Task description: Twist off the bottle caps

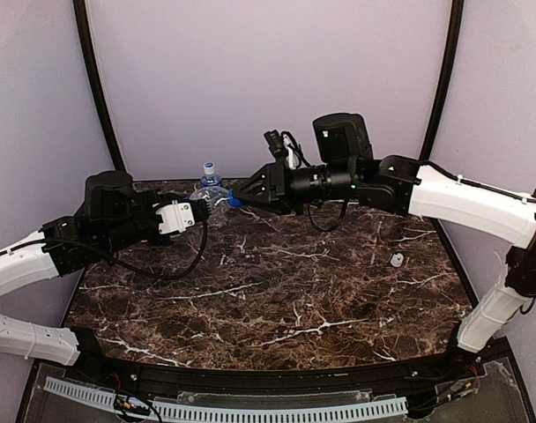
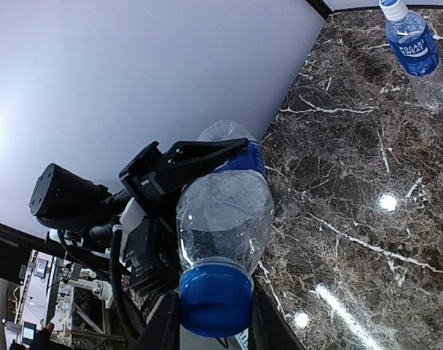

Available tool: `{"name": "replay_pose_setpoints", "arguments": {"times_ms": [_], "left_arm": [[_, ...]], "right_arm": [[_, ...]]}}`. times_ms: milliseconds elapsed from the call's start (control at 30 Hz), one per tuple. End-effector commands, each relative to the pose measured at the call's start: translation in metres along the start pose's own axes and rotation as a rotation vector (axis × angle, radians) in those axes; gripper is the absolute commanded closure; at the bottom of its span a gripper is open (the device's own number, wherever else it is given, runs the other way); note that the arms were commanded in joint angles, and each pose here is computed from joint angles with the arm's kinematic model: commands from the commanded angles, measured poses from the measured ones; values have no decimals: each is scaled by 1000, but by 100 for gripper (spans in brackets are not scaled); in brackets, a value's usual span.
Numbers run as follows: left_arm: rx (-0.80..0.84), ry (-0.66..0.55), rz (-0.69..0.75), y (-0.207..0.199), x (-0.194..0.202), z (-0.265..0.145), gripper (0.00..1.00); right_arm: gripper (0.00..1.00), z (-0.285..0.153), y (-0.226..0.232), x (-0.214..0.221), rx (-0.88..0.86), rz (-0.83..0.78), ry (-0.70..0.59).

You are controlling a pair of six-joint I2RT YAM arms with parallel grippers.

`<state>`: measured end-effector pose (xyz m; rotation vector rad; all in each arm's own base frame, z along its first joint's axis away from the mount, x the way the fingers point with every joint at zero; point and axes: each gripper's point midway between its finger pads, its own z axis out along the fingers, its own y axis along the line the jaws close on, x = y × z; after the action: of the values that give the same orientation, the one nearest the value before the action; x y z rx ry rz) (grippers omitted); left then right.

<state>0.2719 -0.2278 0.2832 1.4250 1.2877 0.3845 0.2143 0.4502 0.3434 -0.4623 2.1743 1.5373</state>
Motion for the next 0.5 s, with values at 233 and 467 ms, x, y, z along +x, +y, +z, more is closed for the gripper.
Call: {"name": "replay_pose_setpoints", "arguments": {"times_ms": [233,467], "left_arm": [[-19,-20,-22,4,-4,-3,69],[174,-157,-85,-19,-30,-21,71]], "right_arm": [[100,10,17,6,-81,-133,78],[100,10,48,45,5,-894,85]]}}
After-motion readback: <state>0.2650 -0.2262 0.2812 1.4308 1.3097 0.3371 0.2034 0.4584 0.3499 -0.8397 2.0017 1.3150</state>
